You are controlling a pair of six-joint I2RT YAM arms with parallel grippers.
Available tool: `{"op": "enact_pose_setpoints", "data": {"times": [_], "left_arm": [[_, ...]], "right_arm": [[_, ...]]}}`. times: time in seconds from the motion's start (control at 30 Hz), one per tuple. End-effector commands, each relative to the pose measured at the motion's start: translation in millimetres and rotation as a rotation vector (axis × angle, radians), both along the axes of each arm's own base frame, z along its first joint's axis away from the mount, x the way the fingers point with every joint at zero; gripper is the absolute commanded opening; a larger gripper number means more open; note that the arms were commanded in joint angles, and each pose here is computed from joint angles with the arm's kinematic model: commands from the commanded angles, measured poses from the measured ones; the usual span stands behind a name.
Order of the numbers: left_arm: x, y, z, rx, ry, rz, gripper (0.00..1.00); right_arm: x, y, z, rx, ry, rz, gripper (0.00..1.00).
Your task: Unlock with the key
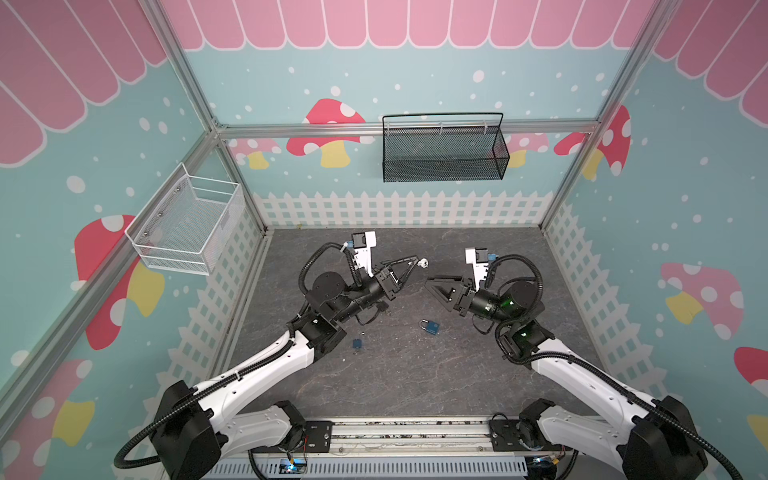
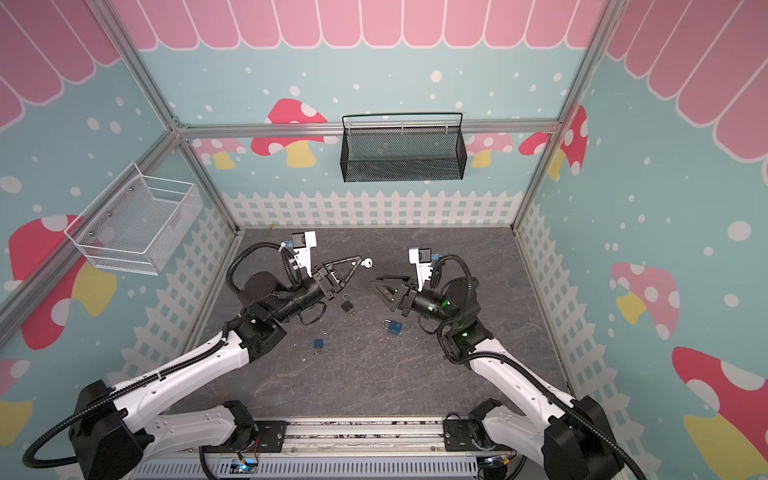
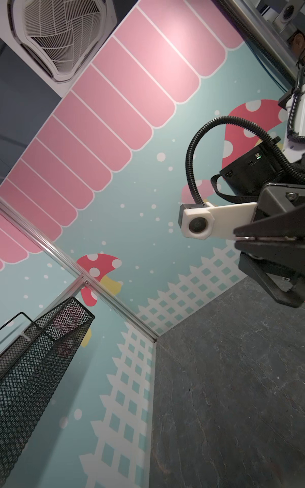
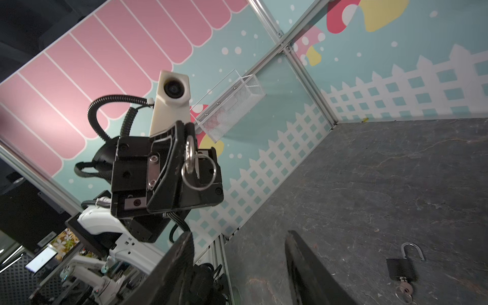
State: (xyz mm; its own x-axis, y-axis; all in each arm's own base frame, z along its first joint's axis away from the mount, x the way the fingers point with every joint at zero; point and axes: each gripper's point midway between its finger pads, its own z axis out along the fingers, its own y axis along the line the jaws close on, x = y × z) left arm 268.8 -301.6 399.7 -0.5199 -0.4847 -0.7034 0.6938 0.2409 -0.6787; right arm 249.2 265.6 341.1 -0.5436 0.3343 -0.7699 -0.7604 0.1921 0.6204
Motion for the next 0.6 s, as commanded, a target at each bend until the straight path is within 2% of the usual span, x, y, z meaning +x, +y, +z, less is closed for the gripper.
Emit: {"op": "enact_pose_setpoints", "data": {"times": [0.0,0.13,0.37,0.47,0.57], "left_arm": [[-6.5,-5.7,-16.3,0.123,0.021,-0.05,0.0],[-10.2,-8.8,-16.0,0.158,0.015,-0.08,0.0],[-13.9,-13.7,-18.3,0.185,0.016,-0.118,0.0],[-14.7,-15.8,-20.9,0.201,0.018,-0.131,0.0],[-14.6,-18.2,-21.9,0.204,0.023,-0.142,0.0]], "right_arm": [[-10.2,3.0,12.1,-0.031,-0.072,0.074,0.58],[-9.1,-1.9,20.1,-0.048,-0.11,0.073,0.58],[-9.6,0.3,22.9,-0.06,-0.126,0.115,0.5],[-10.5,0.2,23.0,-0.061,-0.13,0.123,0.4],[-11.5,-0.9,24.7,-0.06,-0.138,0.121,0.37]]}}
